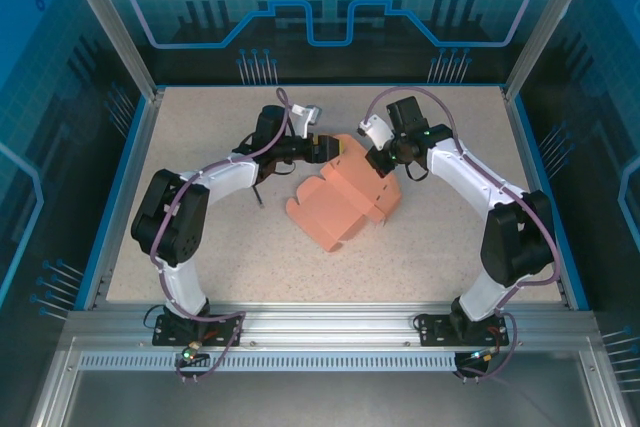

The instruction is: Fold the paper box

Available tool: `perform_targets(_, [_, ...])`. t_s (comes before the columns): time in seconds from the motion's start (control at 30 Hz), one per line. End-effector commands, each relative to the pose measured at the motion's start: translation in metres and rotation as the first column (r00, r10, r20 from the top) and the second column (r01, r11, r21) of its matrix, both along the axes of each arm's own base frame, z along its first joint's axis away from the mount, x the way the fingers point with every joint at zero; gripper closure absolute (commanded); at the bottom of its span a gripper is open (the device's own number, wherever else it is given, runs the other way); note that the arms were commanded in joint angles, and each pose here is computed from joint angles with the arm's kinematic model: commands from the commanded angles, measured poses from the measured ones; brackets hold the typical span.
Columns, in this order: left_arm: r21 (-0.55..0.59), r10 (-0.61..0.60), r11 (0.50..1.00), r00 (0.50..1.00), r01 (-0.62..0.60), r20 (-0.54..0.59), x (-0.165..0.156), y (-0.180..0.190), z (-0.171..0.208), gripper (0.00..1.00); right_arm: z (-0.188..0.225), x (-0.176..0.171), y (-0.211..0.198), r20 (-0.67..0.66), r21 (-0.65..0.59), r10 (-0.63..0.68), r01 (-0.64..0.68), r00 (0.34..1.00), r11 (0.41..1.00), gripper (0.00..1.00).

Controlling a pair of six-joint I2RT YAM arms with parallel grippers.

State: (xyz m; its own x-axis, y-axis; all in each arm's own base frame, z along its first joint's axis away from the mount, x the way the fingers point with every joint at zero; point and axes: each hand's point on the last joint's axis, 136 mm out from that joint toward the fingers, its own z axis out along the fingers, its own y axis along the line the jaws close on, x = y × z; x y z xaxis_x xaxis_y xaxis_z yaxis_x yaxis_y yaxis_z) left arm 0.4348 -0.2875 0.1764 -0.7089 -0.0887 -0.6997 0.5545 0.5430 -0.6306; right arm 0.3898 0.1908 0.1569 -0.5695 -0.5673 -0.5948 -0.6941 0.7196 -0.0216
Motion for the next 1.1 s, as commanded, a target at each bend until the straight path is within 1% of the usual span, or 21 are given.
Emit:
perform_targets(0.0, [-0.056, -0.049, 0.997, 0.998, 0.051, 0.033, -0.001, -0.009, 0.014, 0.38, 0.002, -0.006, 0.006, -0.007, 0.030, 0.025, -0.024, 1.000, 0.999, 0.99])
perform_targets(0.13, [-0.057, -0.056, 0.997, 0.998, 0.058, 0.038, -0.003, -0.010, 0.013, 0.40, 0.001, -0.005, 0.004, -0.007, 0.020, 0.017, -0.017, 1.000, 1.000, 0.99])
perform_targets(0.33, [-0.051, -0.079, 0.995, 0.996, 0.082, 0.047, -0.008, -0.012, 0.012, 0.41, 0.002, -0.005, 0.005, -0.008, 0.024, 0.016, -0.016, 1.000, 1.000, 0.99])
perform_targets(0.5, [-0.058, -0.128, 0.990, 0.990, 0.131, 0.055, -0.014, -0.020, 0.014, 0.41, 0.004, -0.006, 0.009, -0.012, 0.040, 0.026, -0.025, 1.000, 0.999, 0.99])
perform_targets(0.77, [-0.050, -0.201, 0.978, 0.979, 0.203, 0.043, -0.029, -0.041, 0.006, 0.41, 0.006, -0.006, 0.012, -0.010, 0.054, 0.034, -0.034, 0.999, 0.998, 0.99])
perform_targets(0.93, [-0.053, -0.218, 0.974, 0.975, 0.219, 0.033, -0.034, -0.049, 0.002, 0.41, 0.006, -0.005, 0.015, -0.011, 0.071, 0.036, -0.036, 0.999, 0.997, 0.99])
perform_targets(1.07, [-0.047, -0.206, 0.977, 0.978, 0.208, 0.033, -0.035, -0.046, -0.001, 0.41, 0.002, -0.005, 0.014, -0.014, 0.059, 0.035, -0.034, 0.999, 0.998, 0.99])
